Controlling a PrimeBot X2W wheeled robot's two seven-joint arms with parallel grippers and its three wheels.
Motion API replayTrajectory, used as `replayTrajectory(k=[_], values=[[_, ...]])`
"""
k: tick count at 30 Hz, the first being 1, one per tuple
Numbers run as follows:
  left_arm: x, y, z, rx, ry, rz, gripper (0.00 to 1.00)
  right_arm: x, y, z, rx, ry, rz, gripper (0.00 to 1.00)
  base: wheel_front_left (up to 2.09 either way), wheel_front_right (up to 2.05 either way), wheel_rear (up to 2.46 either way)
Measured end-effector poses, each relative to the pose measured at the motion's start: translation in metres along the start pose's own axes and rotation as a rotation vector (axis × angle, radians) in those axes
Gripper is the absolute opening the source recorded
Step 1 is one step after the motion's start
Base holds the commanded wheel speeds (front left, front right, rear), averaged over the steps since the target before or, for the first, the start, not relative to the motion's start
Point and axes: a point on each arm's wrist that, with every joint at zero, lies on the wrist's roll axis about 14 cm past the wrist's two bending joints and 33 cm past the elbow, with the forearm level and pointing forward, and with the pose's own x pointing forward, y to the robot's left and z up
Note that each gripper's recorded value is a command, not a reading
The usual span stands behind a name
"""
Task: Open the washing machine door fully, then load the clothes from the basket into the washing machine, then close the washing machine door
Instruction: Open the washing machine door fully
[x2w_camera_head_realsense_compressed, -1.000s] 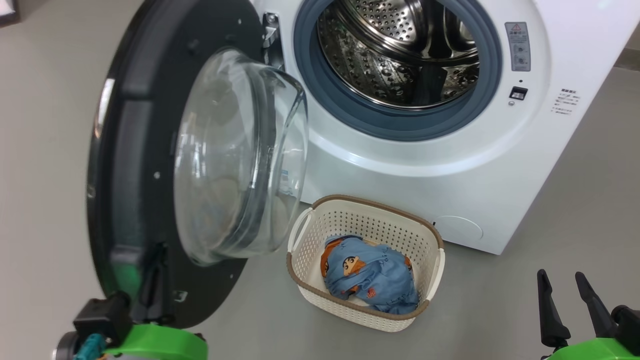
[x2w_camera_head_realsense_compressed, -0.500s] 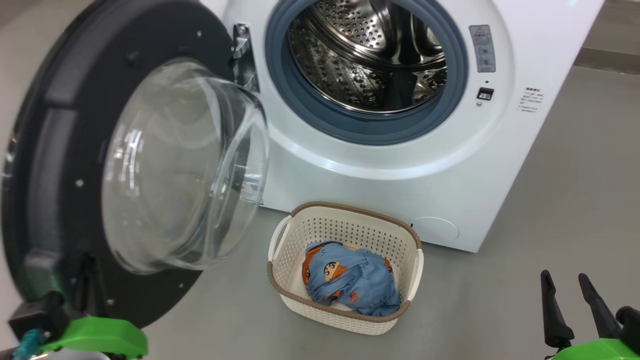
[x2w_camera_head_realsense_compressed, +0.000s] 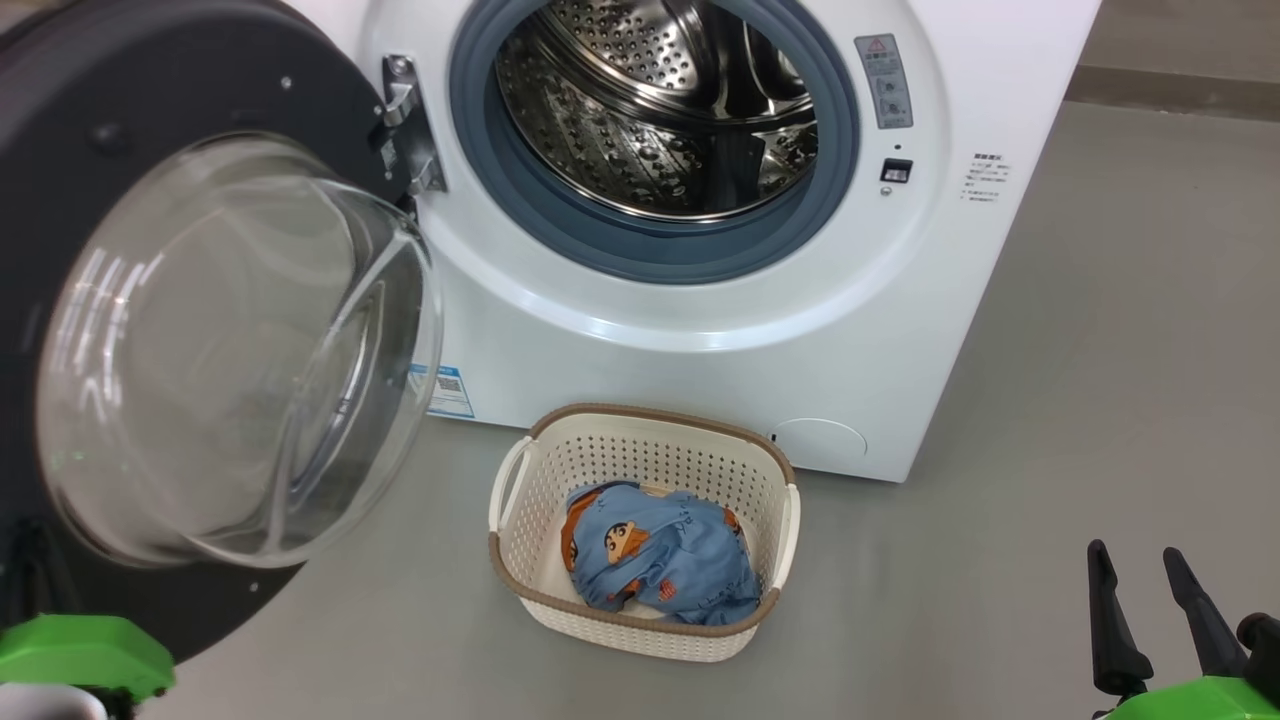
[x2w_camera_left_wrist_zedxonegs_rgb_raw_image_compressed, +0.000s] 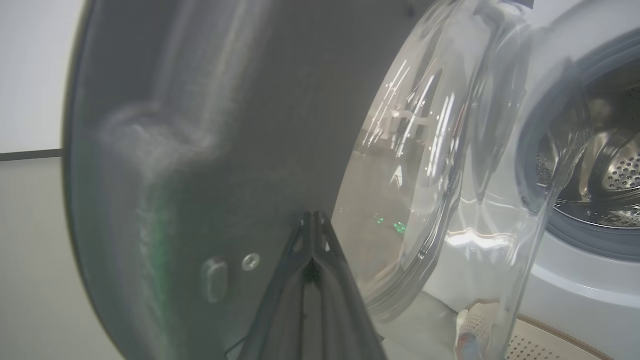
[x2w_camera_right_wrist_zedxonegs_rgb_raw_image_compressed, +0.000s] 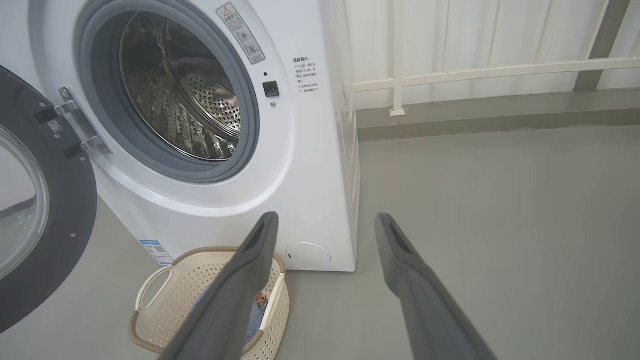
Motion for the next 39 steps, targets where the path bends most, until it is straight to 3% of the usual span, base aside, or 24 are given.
replayTrajectory(k=[12, 24, 35, 39], values=[[0.030, 0.025, -0.007, 0.040, 0.052, 0.083, 0.00, -0.005, -0.007, -0.009, 0.010, 0.024, -0.023, 1.00, 0.00, 0.00, 0.00], [0.032, 0.027, -0.007, 0.014, 0.050, 0.092, 0.00, -0.004, -0.007, -0.007, 0.009, 0.018, -0.022, 1.00, 0.00, 0.00, 0.00], [0.004, 0.014, -0.002, -0.012, -0.015, 0.033, 0.00, -0.003, -0.001, -0.002, 0.003, 0.006, -0.004, 1.00, 0.00, 0.00, 0.00], [-0.012, -0.003, 0.000, -0.008, -0.046, -0.050, 0.00, -0.003, 0.001, 0.001, 0.001, -0.001, 0.003, 1.00, 0.00, 0.00, 0.00]])
